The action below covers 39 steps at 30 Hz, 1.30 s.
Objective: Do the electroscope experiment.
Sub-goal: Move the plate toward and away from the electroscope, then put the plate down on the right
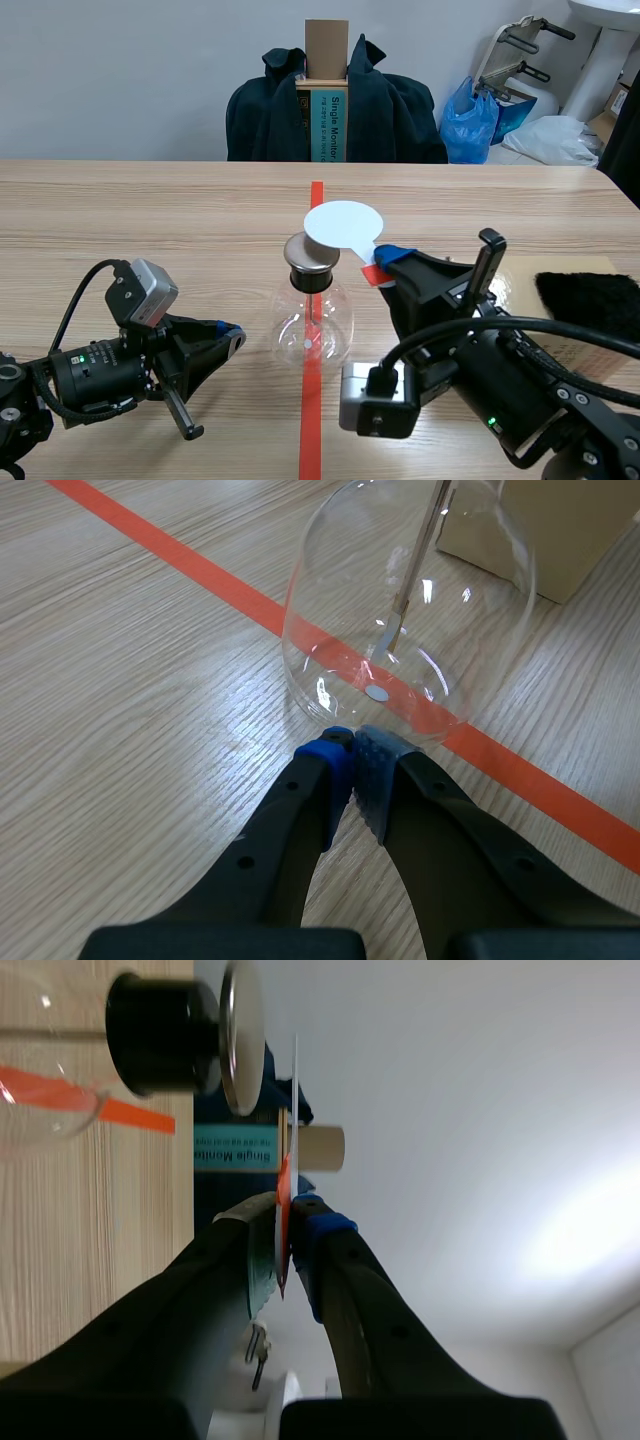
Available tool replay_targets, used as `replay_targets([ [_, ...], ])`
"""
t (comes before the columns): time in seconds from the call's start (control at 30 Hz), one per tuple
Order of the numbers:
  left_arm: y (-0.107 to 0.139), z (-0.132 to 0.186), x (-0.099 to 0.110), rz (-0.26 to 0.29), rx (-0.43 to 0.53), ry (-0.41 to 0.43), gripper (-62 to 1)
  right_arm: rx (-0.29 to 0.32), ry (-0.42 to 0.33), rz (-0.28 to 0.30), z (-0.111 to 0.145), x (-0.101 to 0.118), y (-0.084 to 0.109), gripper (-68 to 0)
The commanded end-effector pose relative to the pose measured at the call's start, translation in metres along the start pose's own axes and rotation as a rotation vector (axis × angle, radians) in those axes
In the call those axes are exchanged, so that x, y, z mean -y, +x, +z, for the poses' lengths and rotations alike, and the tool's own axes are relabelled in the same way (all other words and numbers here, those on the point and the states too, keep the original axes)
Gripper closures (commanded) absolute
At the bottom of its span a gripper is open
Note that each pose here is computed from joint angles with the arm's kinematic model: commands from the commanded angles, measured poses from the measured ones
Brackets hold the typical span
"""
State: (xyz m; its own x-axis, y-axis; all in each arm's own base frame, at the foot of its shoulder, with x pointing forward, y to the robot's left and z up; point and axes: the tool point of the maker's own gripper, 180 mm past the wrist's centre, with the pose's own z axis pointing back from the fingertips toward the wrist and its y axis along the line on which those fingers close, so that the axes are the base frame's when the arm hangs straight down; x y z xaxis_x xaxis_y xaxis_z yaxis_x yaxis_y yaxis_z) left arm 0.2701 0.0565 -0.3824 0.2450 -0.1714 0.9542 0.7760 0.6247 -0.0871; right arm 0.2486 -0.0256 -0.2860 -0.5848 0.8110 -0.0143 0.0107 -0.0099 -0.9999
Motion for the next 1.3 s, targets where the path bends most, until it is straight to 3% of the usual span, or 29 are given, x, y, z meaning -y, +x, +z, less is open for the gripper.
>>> replay_targets([
  [0.0, 0.012, -0.003, -0.004, -0.009, 0.036, 0.005, -2.9, -0.025, -0.010, 0.008, 0.003, 0.003, -0.005, -0.8],
  [0.37, 0.011, -0.002, -0.004, -0.009, 0.035, 0.004, -2.9, -0.185, -0.109, 0.056, 0.036, 0.017, -0.025, -0.8],
  [0.63, 0.018, 0.021, 0.007, -0.069, 0.022, -0.038, -2.9, -0.294, -0.025, 0.065, 0.078, 0.001, -0.041, -0.8],
  [0.8, 0.036, 0.054, 0.023, -0.131, 0.025, -0.078, -2.9, -0.400, 0.000, 0.041, 0.099, -0.003, -0.062, -0.8],
  [0.97, 0.065, 0.087, 0.035, -0.127, 0.064, -0.090, -4.3, -0.477, -0.002, 0.032, 0.105, -0.002, -0.080, -0.8],
  [1.07, 0.080, 0.101, 0.045, -0.150, 0.067, -0.111, -18.1, -0.506, 0.023, 0.022, 0.105, -0.007, -0.086, -0.8],
  [1.23, 0.092, 0.121, 0.054, -0.179, 0.054, -0.110, -57.8, -0.513, 0.095, 0.002, 0.099, -0.022, -0.093, -0.8],
  [1.27, 0.094, 0.124, 0.055, -0.172, 0.057, -0.106, -62.3, -0.513, 0.101, -0.001, 0.098, -0.024, -0.094, -0.9],
])
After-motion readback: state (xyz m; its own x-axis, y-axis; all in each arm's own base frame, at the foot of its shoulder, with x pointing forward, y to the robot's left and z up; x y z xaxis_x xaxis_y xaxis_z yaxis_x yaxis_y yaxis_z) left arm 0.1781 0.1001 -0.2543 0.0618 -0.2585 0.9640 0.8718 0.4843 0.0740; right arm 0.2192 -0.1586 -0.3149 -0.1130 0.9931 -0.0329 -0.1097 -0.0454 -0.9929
